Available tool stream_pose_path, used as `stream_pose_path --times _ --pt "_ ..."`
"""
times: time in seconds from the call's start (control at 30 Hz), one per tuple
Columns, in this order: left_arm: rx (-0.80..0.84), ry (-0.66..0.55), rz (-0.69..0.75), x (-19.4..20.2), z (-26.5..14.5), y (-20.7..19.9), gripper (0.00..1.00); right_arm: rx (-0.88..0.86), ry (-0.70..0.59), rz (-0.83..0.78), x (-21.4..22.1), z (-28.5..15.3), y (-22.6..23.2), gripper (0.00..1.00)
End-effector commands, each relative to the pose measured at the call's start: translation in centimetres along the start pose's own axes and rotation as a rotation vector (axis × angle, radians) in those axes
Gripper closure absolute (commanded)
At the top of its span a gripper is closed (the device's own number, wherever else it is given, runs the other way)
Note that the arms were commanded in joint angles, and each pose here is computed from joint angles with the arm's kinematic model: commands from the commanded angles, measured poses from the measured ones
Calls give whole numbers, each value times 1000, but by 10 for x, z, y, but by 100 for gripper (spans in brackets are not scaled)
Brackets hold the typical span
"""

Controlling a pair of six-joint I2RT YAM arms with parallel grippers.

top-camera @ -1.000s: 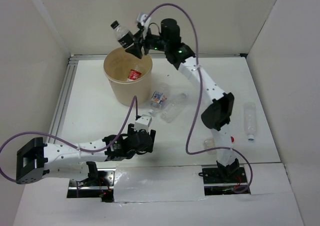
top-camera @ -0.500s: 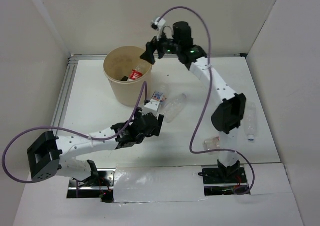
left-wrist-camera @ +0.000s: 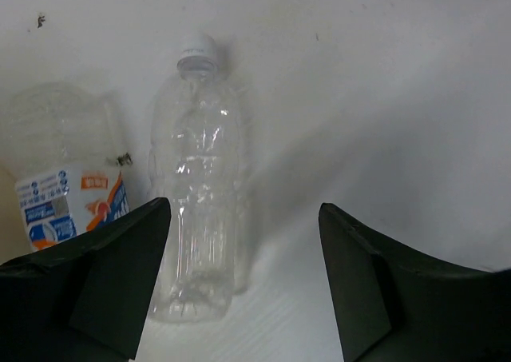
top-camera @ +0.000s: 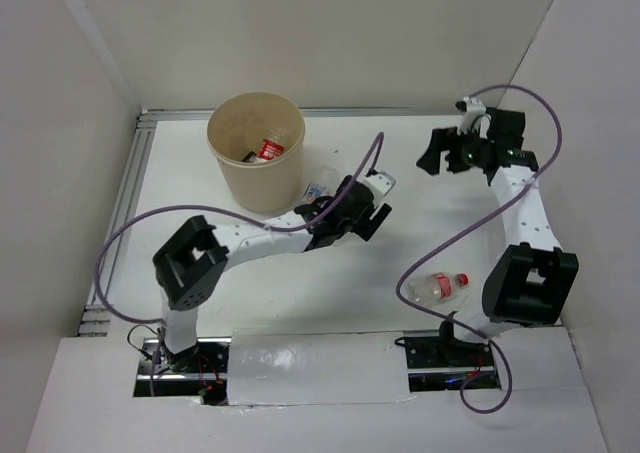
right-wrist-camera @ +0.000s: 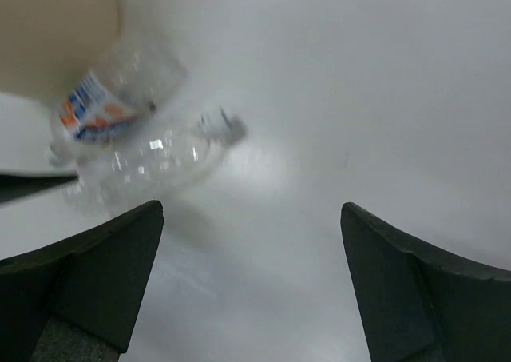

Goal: Put the plastic bottles in the bin

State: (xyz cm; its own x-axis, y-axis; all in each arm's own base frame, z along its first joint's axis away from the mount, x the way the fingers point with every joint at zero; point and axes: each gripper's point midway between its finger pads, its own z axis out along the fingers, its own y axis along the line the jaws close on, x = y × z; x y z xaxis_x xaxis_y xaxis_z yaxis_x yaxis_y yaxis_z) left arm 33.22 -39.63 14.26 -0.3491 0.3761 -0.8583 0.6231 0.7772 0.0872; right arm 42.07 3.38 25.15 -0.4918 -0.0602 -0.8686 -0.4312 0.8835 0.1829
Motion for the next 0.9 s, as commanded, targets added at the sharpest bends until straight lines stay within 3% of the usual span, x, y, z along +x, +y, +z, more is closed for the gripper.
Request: stream_pose_path --times 0.0,0.13,0.33,0.4,0.47,0.53,0.57,0.6,0.77,0.87 --pt "-102 84 86 21 36 20 13 -33 28 29 30 -41 15 1" --pt "-160 164 110 37 56 29 15 -6 51 69 72 -64 9 0" --pt "-197 254 131 63 72 35 23 0 76 108 98 -82 4 0" --pt "-169 246 114 60 74 29 43 -6 84 90 102 -84 3 0" --pt "-122 251 99 62 72 21 52 0 111 81 110 -88 1 0" --pt "-123 271 97 72 71 22 47 25 122 84 113 -91 -4 0" --pt "-124 281 100 77 71 22 40 25 122 84 113 -91 -4 0" --pt "-127 301 91 81 68 22 25 37 113 82 111 -94 -6 0" --pt "-174 338 98 100 66 26 4 81 99 71 106 -98 -11 0" --pt "-188 338 101 96 65 29 4 85 91 74 104 -99 -9 0"
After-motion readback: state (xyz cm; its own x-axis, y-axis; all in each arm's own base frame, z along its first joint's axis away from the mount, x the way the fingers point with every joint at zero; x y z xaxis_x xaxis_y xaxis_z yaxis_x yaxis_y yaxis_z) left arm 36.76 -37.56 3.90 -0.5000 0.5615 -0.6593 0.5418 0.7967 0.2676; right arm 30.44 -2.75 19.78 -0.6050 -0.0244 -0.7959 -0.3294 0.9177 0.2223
